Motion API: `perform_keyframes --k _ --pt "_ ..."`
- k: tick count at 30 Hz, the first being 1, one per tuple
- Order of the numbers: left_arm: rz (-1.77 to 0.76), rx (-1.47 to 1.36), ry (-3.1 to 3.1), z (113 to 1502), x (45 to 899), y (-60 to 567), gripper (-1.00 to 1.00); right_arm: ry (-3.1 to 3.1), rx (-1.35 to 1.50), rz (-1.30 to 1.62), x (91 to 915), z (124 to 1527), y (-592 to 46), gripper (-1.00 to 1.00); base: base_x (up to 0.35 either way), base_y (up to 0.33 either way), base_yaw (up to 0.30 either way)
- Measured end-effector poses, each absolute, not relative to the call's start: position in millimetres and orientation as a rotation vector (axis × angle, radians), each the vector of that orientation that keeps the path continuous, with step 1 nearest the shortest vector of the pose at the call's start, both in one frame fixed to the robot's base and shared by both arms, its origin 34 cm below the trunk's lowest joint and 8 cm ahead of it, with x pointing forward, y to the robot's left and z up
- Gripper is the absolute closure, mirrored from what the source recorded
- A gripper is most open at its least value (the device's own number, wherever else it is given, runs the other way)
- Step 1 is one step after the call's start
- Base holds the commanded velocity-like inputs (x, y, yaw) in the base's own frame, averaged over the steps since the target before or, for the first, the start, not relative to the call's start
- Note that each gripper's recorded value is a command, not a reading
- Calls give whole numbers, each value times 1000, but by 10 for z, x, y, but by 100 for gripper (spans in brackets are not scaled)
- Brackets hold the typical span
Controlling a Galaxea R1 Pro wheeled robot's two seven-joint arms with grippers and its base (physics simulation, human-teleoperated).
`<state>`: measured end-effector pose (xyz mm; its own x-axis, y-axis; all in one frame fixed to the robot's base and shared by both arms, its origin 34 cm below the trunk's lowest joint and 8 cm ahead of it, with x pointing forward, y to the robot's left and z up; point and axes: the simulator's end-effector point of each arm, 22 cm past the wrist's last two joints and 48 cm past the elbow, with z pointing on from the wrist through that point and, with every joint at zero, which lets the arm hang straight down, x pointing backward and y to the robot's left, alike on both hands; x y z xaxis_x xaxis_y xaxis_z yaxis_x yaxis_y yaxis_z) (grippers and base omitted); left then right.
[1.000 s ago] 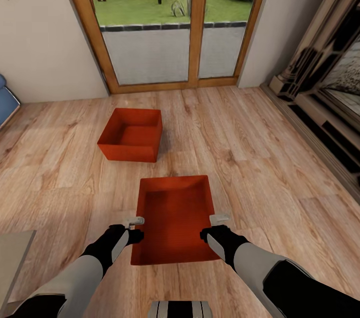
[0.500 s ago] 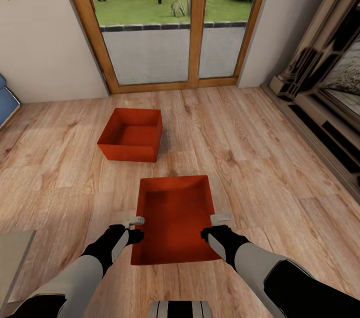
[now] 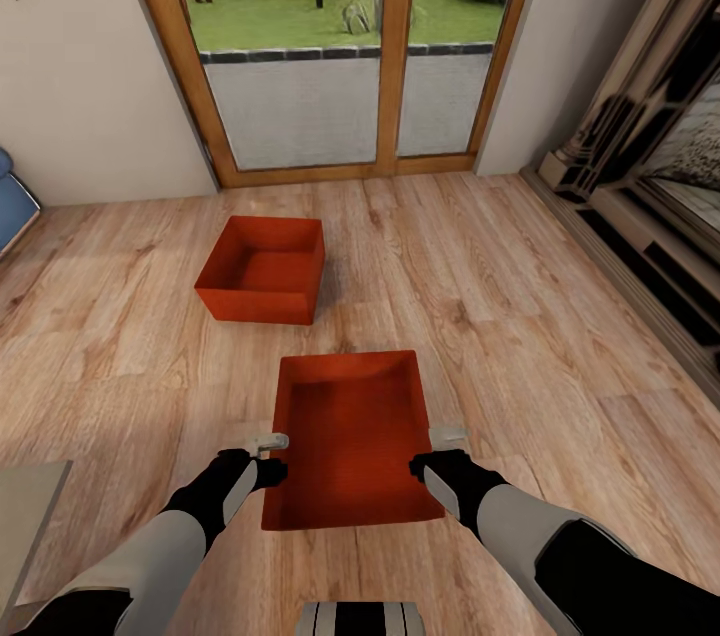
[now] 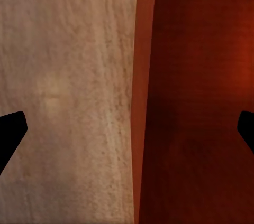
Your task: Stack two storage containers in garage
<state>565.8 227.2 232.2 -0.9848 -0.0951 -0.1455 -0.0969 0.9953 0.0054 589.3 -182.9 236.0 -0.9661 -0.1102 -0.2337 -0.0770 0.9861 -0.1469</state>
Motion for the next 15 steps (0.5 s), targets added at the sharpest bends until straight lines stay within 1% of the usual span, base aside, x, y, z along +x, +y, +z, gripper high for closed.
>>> perform_keyframes --k 15 --pt "15 -148 2992 2235 5638 2265 -100 2887 -142 -191 5874 2278 -1780 -100 0 0 0"
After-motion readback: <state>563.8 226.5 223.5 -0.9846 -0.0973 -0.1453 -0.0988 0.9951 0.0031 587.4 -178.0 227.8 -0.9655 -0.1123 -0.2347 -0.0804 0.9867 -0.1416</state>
